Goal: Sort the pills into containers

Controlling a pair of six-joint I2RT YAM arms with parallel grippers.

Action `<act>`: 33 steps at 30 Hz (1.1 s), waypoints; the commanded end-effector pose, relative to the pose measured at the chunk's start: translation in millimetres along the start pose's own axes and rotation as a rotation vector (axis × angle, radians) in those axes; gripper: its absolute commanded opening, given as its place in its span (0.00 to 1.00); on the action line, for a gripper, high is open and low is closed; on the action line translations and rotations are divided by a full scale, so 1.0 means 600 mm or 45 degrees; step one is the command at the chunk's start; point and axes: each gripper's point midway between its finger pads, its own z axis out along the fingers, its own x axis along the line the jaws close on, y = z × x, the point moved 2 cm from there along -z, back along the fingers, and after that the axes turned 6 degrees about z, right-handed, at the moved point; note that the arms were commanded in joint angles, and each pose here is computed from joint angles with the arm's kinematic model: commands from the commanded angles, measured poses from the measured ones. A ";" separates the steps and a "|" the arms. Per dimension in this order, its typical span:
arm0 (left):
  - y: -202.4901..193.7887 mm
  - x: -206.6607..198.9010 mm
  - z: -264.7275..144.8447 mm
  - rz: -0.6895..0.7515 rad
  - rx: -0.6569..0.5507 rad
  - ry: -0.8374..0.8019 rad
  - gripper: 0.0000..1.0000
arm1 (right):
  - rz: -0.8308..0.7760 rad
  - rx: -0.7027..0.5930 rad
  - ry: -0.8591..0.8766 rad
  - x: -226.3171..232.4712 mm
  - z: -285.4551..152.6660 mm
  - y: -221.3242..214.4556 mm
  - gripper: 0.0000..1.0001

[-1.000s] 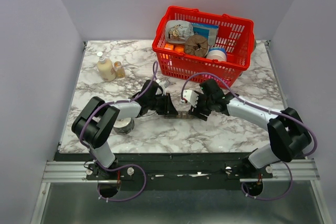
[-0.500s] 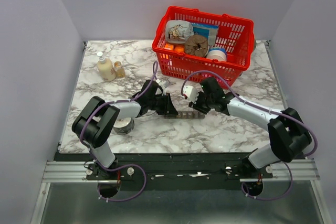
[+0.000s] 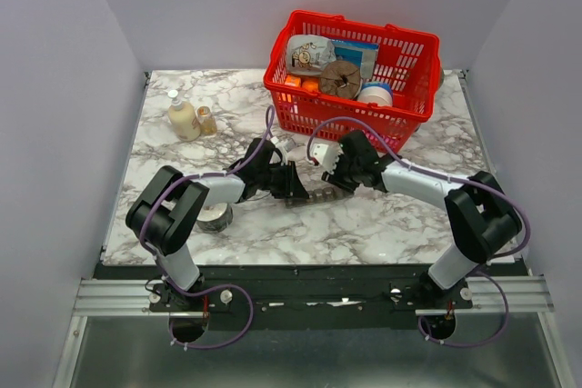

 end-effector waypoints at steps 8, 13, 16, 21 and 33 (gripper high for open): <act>-0.083 0.072 0.001 -0.074 0.188 0.204 0.30 | 0.033 -0.174 0.027 -0.006 -0.056 0.053 0.66; -0.085 0.073 0.002 -0.078 0.197 0.204 0.31 | 0.066 -0.137 0.039 -0.013 -0.036 0.047 0.64; -0.085 0.073 0.001 -0.077 0.198 0.204 0.31 | 0.076 -0.104 0.048 -0.015 -0.020 0.044 0.63; -0.086 0.072 0.002 -0.074 0.203 0.199 0.31 | 0.079 -0.061 0.017 -0.030 -0.002 0.041 0.61; -0.085 0.072 0.001 -0.067 0.195 0.196 0.31 | 0.093 0.029 0.024 -0.036 0.035 0.023 0.60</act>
